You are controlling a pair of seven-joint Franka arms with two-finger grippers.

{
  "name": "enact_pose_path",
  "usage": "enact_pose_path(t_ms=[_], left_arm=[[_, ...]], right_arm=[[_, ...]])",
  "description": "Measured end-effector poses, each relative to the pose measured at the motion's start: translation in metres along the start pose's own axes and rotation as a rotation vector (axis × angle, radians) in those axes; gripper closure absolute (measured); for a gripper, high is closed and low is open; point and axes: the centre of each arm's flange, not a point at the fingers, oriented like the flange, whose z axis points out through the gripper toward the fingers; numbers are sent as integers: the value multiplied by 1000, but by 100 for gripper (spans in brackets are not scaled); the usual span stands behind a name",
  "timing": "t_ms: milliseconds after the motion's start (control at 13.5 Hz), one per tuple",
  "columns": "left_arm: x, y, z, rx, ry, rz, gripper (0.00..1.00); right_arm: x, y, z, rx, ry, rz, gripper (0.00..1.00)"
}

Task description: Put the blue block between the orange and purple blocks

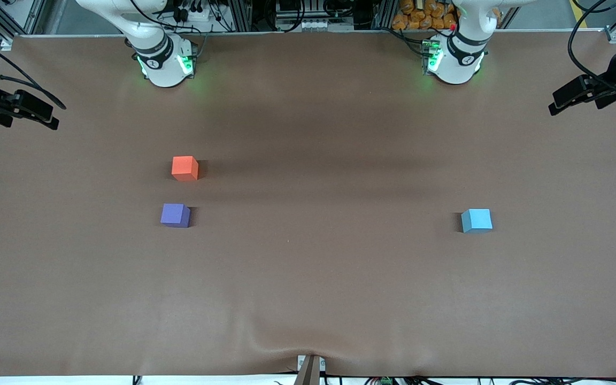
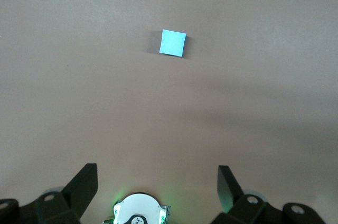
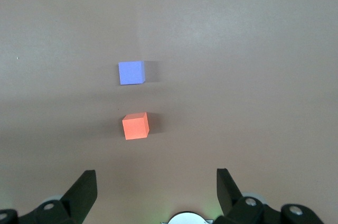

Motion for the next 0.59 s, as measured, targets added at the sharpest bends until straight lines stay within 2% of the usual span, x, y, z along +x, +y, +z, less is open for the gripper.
enact_pose_path(t_ms=[594], left_arm=[[0, 0, -2, -1, 3, 0, 0]], right_arm=[[0, 0, 0, 0, 0, 0, 0]])
